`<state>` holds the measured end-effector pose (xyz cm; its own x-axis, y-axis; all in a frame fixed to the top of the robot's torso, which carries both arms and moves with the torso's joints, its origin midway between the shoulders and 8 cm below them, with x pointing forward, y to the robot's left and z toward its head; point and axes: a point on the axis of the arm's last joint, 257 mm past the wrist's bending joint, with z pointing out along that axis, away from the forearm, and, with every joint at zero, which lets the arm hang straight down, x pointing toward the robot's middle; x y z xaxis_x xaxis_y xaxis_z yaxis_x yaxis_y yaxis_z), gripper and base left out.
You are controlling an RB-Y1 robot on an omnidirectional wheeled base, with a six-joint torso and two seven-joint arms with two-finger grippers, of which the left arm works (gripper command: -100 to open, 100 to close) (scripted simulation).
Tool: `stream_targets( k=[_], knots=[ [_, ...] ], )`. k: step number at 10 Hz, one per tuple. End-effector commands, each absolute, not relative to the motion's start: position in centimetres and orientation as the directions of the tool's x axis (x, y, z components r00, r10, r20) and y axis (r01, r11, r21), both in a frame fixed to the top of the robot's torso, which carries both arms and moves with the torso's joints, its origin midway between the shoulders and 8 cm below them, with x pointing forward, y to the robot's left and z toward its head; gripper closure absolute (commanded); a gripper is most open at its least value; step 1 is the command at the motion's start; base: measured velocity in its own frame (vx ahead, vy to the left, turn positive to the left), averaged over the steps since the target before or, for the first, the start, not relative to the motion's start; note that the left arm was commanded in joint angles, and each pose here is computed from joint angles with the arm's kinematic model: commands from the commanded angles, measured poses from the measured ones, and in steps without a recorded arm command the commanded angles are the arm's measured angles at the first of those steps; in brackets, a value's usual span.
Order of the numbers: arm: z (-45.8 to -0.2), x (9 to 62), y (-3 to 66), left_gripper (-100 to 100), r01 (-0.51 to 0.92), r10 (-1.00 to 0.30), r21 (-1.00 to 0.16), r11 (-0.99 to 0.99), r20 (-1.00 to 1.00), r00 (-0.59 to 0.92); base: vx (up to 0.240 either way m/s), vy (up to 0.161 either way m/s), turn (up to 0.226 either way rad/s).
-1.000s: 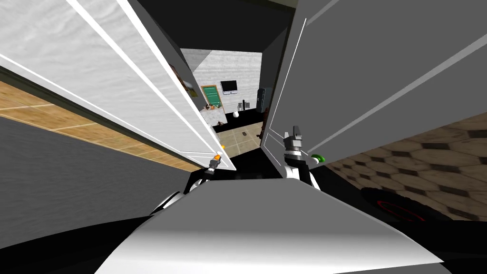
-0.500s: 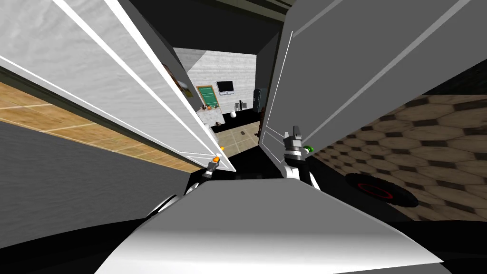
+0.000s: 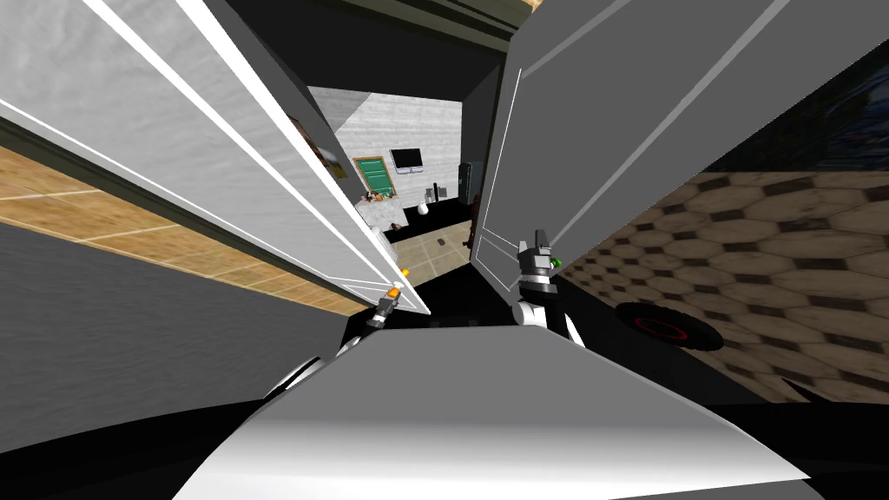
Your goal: Pull the door open
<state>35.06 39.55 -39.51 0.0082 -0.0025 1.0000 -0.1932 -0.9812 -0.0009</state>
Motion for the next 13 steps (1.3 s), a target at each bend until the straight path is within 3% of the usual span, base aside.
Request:
stream_targets(
  k=[1,13],
  knots=[
    [-39.5,34.5,39.6,100,-0.2,-0.001,0.001,-0.98,1.0,0.007,-0.216,0.098,-0.228],
    [-39.5,32.4,40.0,100,-0.223,0.002,0.003,-0.975,1.0,0.006,-0.156,0.078,-0.131]
  ],
)
